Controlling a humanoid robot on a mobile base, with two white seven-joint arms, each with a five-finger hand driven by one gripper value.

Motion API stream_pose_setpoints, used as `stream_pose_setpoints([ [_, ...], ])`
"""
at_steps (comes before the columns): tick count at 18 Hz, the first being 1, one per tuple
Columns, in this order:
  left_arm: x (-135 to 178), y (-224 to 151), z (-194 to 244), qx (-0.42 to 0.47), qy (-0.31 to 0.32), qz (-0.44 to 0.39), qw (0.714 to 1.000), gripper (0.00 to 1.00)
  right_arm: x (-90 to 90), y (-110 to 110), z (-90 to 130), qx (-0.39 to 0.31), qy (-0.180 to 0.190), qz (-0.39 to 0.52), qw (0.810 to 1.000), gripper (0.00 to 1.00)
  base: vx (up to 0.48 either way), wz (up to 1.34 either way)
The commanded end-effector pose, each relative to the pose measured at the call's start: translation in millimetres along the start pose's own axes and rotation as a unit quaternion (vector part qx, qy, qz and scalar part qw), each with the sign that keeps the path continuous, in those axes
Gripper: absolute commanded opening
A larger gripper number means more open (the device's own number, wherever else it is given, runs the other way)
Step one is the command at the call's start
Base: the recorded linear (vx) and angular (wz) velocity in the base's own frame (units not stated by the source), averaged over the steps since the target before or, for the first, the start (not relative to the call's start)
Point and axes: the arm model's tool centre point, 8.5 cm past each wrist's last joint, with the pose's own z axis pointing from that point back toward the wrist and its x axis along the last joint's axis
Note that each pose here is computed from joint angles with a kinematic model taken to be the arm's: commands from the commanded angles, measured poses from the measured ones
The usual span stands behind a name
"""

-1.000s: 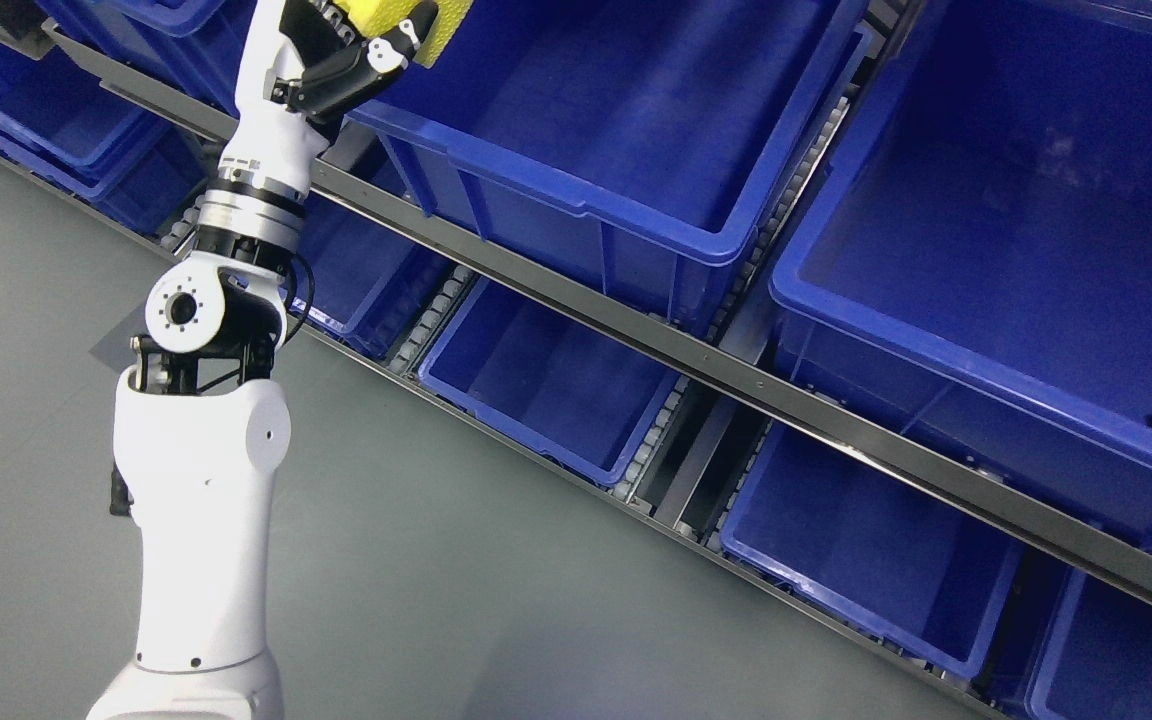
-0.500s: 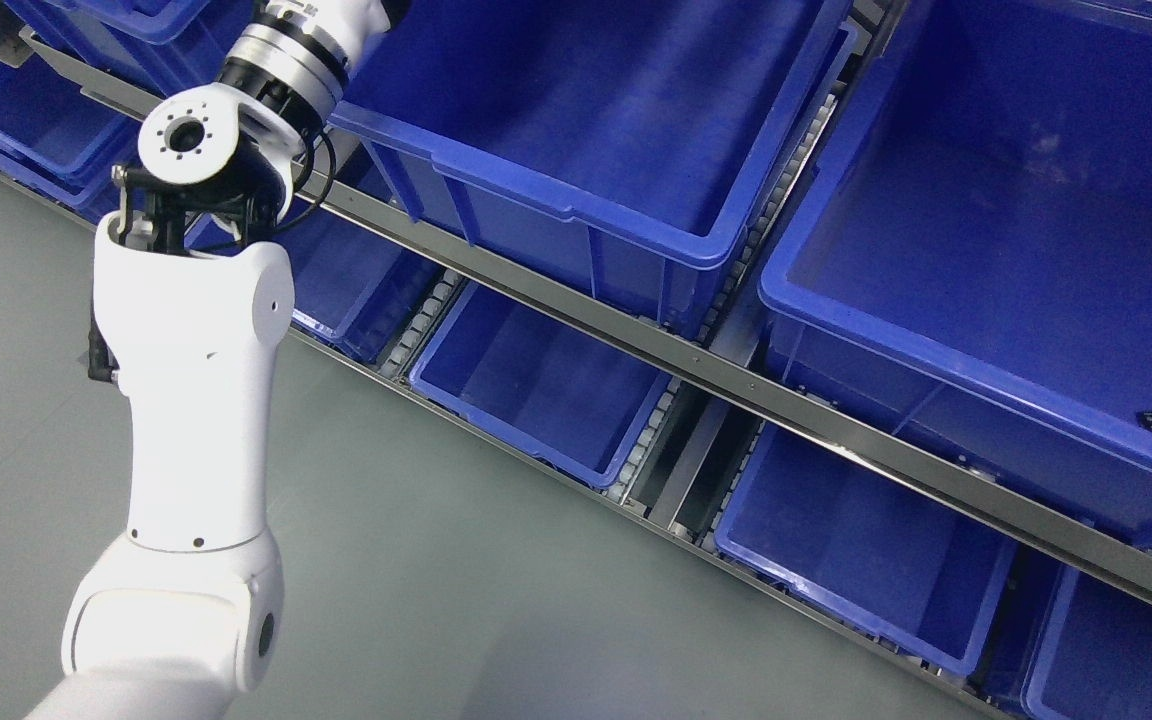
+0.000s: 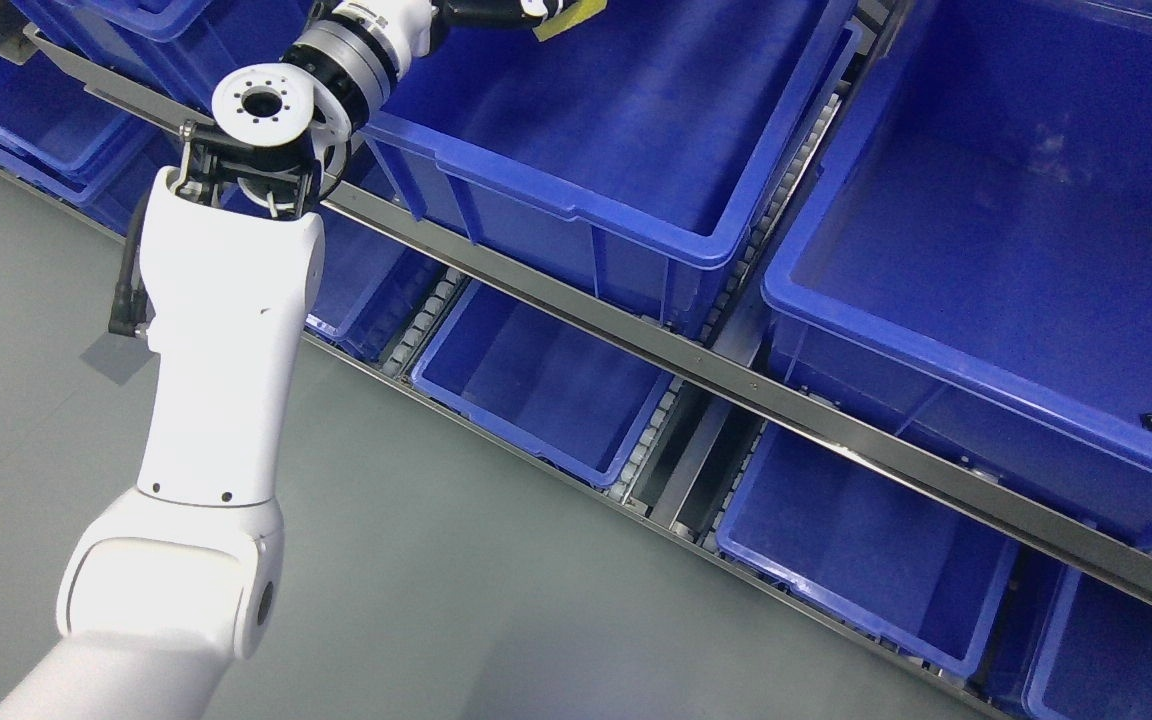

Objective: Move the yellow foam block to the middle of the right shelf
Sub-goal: 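Extend the left hand over the middle blue bin and release the cube, then withdraw the open left hand up and away from the bin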

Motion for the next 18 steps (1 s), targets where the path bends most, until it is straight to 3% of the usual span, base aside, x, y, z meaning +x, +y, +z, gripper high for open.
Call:
stream_pose_setpoints([
  [1, -62, -20, -15, -0.048, 0.105, -0.019, 0.993, 0.63, 6.0, -11, -1, -0.008, -0.009, 0.002, 1.000, 1.00, 0.009, -0.04],
  [4, -63, -22, -19, -0.051, 0.114, -0.029, 0.992, 0.91, 6.0, -11, -1, -0.008, -0.009, 0.002, 1.000, 1.00, 0.015, -0.06],
  [6, -58, -17, -20, -0.044, 0.108, -0.027, 0.993, 0.99, 6.0, -11, -1, -0.008, -0.009, 0.002, 1.000, 1.00, 0.027, -0.07],
  [10, -17, 18, -12, 0.018, 0.032, 0.000, 0.999, 1.00, 6.0, -11, -1, -0.008, -0.009, 0.002, 1.000, 1.00, 0.032, -0.10],
  [14, 28, 62, 11, 0.153, -0.072, 0.114, 0.979, 1.00, 6.0, -11, -1, -0.008, -0.009, 0.002, 1.000, 1.00, 0.023, -0.06],
  [16, 47, 62, 23, 0.147, -0.124, 0.176, 0.965, 1.00, 6.0, -11, -1, -0.008, -0.009, 0.002, 1.000, 1.00, 0.000, 0.00],
  [18, 43, 53, 31, 0.133, -0.143, 0.203, 0.960, 1.00, 6.0, -11, -1, -0.008, -0.009, 0.002, 1.000, 1.00, 0.000, 0.00],
])
